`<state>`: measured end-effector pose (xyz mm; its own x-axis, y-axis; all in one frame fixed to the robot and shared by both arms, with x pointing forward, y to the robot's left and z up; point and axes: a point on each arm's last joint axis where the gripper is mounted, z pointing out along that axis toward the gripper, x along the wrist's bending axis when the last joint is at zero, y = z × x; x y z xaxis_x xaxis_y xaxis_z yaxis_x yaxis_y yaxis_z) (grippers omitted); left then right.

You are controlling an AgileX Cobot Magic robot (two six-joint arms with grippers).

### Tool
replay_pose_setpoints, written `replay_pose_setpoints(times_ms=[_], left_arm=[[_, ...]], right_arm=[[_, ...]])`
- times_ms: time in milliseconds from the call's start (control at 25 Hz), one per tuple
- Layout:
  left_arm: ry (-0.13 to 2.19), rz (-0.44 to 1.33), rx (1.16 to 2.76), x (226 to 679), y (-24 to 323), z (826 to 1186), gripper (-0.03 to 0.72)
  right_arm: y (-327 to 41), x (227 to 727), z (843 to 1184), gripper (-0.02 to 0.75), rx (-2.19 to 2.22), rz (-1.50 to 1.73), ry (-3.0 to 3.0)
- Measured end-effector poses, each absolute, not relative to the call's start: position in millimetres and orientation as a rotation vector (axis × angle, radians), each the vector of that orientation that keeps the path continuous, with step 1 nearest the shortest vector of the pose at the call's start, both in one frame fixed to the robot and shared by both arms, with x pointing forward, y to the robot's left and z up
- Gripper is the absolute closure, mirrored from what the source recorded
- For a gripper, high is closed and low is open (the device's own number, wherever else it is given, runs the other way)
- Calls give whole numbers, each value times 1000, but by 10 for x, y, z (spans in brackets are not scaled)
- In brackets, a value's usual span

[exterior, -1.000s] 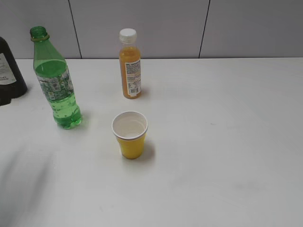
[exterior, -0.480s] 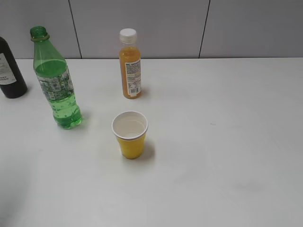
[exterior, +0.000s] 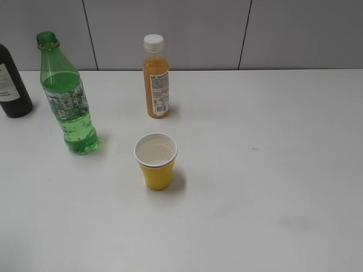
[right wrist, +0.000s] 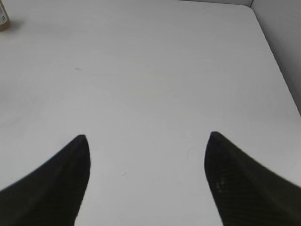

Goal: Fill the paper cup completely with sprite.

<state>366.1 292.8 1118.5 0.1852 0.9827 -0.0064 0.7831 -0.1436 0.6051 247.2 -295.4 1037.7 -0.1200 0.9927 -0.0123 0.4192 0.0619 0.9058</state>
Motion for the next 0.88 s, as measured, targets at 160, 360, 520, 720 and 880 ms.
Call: replay_pose_setpoints(times_ms=[160,360,520,720,880], left_arm=[[1614,555,1939,3341,2889,11060,99],[1545,636,1876,2924,2867,10898,99],[1499,713,1801,2649,2862,10800,99],[1470,812,1744,2443,2887,10663,99],[1442,890,1688,2336,2907,10585,99]], right_arm=[[-2954,2472,10377,153,1436,1027,1633],[-2954,2472,10377,153,1436,1027,1633],[-2954,2472,10377,153,1436,1027,1633],[-2954,2472,10377,153,1436,1027,1633],[-2954,2472,10377,153,1436,1027,1633]])
